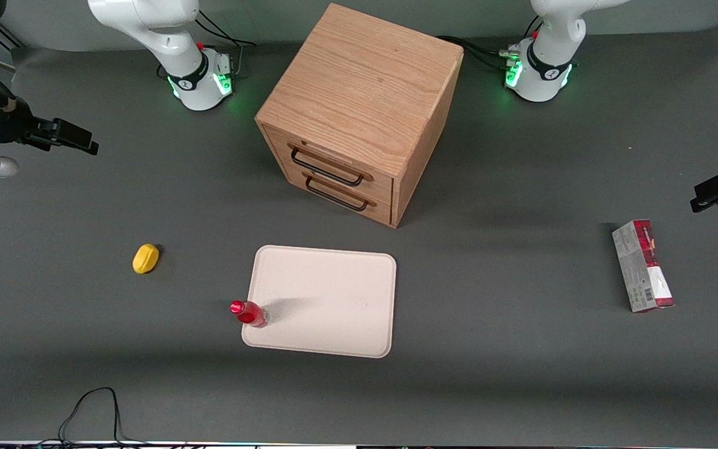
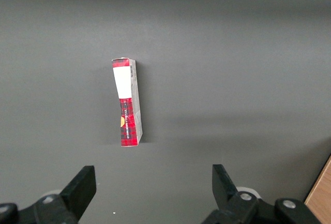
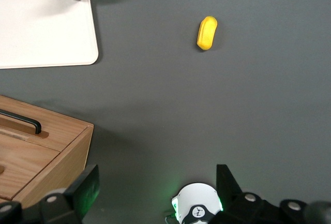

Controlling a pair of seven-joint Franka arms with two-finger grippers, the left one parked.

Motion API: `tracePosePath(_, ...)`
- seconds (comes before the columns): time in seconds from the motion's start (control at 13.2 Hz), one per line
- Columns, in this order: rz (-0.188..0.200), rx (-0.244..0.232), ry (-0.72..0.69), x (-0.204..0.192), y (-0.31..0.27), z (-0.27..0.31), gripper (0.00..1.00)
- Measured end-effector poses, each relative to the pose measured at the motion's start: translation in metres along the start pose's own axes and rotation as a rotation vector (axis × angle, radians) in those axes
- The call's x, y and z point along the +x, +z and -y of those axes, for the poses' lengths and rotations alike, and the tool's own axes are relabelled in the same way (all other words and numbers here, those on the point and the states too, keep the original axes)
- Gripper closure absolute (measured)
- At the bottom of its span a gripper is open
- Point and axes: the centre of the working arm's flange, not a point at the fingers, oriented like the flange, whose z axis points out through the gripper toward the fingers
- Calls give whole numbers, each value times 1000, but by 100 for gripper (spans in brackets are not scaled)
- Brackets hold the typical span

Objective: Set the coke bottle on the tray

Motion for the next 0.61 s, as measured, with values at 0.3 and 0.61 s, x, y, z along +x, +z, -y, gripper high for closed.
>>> tracePosePath(0.3, -4, 5, -34, 0, -3, 1, 0)
tracePosePath(0.61, -8, 0, -61, -2, -3, 14, 0)
